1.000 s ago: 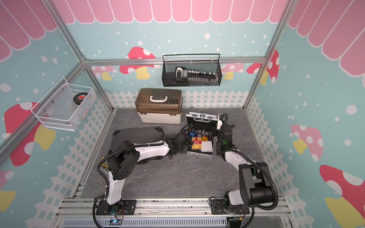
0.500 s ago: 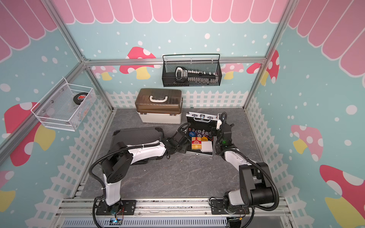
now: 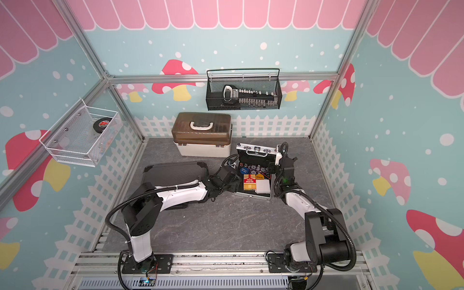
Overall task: Close the poker set cases
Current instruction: Close the lid of the poker set case.
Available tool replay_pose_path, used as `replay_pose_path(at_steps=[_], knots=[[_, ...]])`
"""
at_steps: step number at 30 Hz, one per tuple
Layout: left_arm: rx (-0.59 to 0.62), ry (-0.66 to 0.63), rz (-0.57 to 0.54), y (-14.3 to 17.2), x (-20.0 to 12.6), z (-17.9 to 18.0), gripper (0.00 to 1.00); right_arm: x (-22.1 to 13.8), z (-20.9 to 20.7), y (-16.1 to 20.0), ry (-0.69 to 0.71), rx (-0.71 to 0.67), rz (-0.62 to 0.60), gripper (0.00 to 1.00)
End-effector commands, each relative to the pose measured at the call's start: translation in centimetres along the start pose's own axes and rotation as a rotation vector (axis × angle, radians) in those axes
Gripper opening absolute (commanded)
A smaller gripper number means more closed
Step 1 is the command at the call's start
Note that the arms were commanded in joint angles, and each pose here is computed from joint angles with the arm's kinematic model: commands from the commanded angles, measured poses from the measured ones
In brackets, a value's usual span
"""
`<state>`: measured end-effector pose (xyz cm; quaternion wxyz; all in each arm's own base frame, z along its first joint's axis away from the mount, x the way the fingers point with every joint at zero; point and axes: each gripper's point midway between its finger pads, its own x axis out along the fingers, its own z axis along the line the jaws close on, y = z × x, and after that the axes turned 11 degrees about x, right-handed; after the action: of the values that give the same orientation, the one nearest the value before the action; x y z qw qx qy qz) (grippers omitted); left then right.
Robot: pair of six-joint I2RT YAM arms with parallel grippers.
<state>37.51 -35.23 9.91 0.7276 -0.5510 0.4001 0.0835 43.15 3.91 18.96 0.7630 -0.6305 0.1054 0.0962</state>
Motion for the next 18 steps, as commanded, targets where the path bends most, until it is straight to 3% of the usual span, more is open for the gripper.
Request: replay_pose_path(at_steps=[1, 10, 18], knots=[[-0.041, 0.011, -0.132, -3.8, -0.2, 0.3, 0.72, -0.7, -0.3, 5.4, 0.013, 0.001, 0.202, 0.0], [-0.133, 0.062, -0.181, -5.6, 1.3, 0.6, 0.72, -2.2, 0.1, 6.3, -0.01, 0.045, 0.244, 0.0], [-0.15, 0.085, -0.176, -5.1, 2.4, 0.0, 0.72, -4.3, 0.0, 7.3, -0.012, 0.073, 0.291, 0.02]])
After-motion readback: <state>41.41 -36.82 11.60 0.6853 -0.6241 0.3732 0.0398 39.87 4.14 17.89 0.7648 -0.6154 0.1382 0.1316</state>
